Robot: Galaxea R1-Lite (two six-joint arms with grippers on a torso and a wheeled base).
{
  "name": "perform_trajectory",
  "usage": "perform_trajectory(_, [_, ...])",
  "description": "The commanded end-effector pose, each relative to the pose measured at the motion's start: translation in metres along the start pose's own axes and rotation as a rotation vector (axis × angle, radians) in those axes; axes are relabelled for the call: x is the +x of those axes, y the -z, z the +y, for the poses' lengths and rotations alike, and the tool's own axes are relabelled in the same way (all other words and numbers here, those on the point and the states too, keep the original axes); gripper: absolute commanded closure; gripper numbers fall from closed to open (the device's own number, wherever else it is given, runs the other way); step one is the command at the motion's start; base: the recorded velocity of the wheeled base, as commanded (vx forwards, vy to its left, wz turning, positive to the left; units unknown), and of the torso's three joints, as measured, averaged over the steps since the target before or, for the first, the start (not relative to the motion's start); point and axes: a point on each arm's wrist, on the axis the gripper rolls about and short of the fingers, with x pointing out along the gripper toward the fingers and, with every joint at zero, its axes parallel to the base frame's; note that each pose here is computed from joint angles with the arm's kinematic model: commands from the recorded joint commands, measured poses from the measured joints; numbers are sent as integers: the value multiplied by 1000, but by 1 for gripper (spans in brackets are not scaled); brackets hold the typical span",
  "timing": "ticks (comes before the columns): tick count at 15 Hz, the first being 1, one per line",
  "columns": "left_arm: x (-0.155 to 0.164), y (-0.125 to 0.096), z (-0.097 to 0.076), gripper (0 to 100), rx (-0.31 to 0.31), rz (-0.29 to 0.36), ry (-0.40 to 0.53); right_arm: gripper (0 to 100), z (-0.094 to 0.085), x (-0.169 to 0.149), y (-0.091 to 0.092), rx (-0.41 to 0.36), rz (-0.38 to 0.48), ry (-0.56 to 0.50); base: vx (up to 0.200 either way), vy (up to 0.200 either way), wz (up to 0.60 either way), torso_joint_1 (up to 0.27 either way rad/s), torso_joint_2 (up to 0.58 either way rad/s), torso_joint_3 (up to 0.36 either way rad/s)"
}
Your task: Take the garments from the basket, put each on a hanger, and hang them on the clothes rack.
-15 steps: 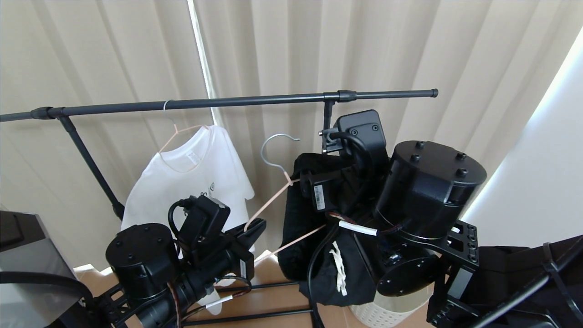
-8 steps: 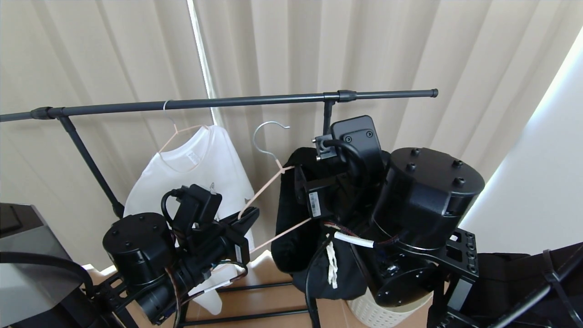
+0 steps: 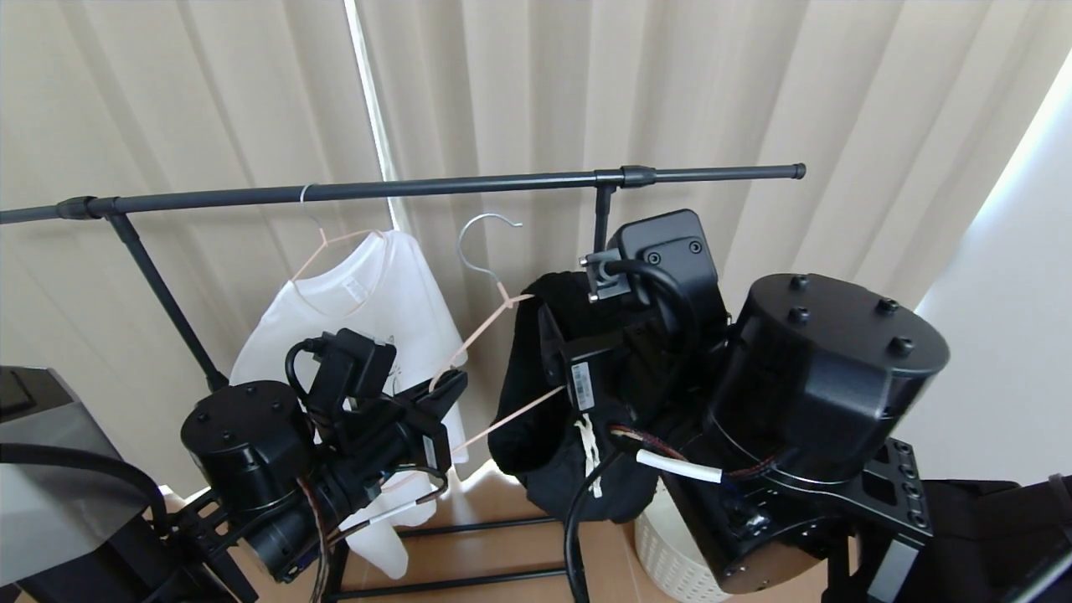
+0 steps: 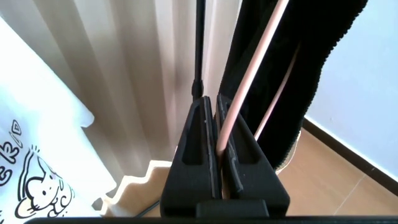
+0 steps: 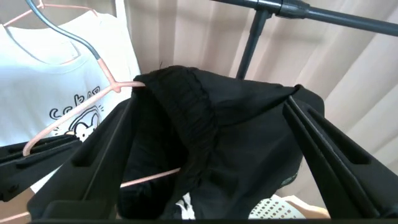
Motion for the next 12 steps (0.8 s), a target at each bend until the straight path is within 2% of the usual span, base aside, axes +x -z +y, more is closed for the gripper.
perform_trajectory(1, [1, 0, 4, 100, 0, -2, -10, 0, -15, -7, -8, 2, -19, -15, 0, 0, 0, 0, 0, 0])
perform_trajectory(2, [0, -1, 12, 100, 0, -5, 7, 0, -23, -14, -11, -12, -37, -76, 0, 0, 0, 0, 0, 0])
perform_trajectory(5, [-6, -3, 28, 100, 2, -12, 64, 0, -52, -17, -15, -71, -28, -120, 0, 0, 0, 0, 0, 0])
perform_trajectory(8, [-14, 3, 32, 100, 6, 24, 91, 0, -87, -29, -31, -131, 35, -279, 0, 0, 0, 0, 0, 0])
perform_trajectory(9, [-14, 3, 32, 100, 6, 24, 91, 0, -87, -29, -31, -131, 35, -279, 0, 0, 0, 0, 0, 0])
perform_trajectory(10, [-18, 6, 32, 100, 11, 38, 117, 0, -109, -19, -39, -192, 90, -352, 0, 0, 0, 0, 0, 0])
perform_trajectory(11, [-21, 5, 33, 100, 15, 37, 125, 0, -114, -16, -41, -205, 101, -367, 0, 0, 0, 0, 0, 0])
perform_trajectory(12, [-25, 2, 35, 100, 29, 29, 168, 0, -123, -9, -44, -239, 153, -412, 0, 0, 0, 0, 0, 0])
